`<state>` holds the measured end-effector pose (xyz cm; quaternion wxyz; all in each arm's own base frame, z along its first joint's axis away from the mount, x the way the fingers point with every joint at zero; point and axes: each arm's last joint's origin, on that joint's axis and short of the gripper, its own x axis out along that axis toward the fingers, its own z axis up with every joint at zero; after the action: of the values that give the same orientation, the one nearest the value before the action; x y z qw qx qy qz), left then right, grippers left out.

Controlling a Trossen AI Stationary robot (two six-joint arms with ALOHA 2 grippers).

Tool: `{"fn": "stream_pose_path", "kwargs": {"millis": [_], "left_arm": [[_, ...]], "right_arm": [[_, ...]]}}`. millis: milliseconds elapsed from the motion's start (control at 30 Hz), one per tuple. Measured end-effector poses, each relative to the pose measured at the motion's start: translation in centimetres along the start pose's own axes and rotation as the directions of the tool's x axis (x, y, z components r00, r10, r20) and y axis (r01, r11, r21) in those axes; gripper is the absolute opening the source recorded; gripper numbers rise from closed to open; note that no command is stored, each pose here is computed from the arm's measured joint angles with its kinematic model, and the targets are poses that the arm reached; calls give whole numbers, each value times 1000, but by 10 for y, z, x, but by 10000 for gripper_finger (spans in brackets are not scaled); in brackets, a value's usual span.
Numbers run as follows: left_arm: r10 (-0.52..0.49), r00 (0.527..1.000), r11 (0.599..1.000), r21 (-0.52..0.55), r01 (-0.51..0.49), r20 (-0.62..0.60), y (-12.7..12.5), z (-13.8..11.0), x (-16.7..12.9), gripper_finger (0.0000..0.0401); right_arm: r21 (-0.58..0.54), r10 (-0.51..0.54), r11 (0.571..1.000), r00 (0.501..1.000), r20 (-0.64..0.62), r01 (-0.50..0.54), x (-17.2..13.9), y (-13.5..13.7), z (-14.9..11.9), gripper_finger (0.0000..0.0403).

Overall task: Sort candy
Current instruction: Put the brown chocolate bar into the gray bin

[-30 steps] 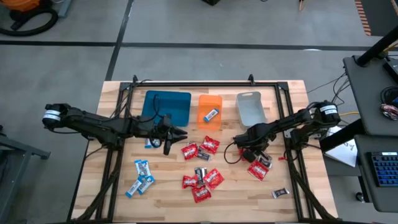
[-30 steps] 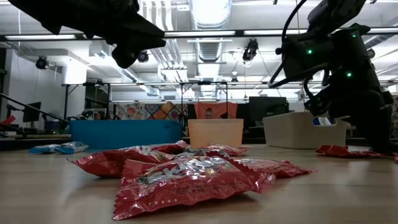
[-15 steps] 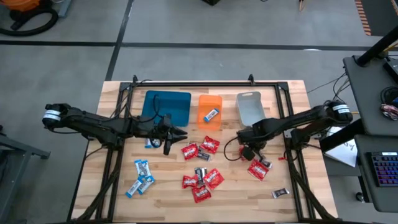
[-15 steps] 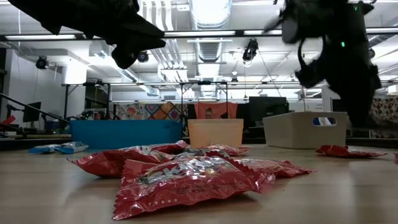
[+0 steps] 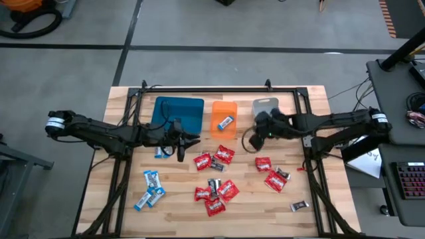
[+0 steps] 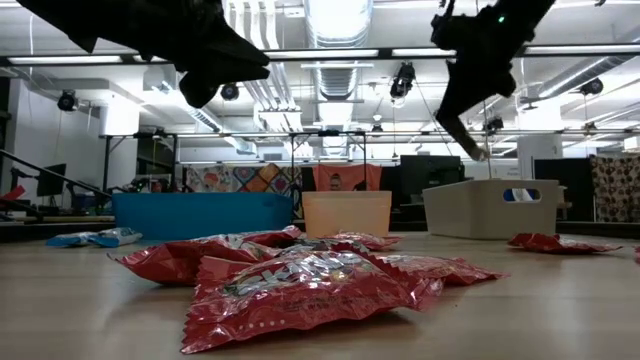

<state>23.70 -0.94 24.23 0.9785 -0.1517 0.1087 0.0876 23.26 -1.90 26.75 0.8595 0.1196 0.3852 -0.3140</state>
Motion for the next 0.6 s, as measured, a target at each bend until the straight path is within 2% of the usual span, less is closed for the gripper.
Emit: {"fn": "stream_pose_path", "kwargs": {"millis": [133, 233, 300, 400, 600], "left_arm": [[48, 999, 998, 49, -48, 2, 2, 6, 1, 77], [67, 998, 994, 88, -66, -12, 2, 12, 1, 77], [77, 996, 992, 103, -74, -33, 2, 15, 1, 77], [88, 994, 989, 122, -80, -62, 0, 20, 1, 77], [97, 991, 984, 156, -82, -89, -1, 23, 0, 77]], "right_arm": [[35, -228, 973, 973, 36, 227, 13, -32, 13, 22], [94, -341, 935, 940, -21, 342, 30, -58, 14, 22], [127, -347, 926, 934, -86, 356, 41, -71, 12, 23], [167, -265, 942, 950, -165, 291, 52, -83, 9, 33], [157, -282, 935, 935, -215, 319, 64, -90, 0, 83]]}}
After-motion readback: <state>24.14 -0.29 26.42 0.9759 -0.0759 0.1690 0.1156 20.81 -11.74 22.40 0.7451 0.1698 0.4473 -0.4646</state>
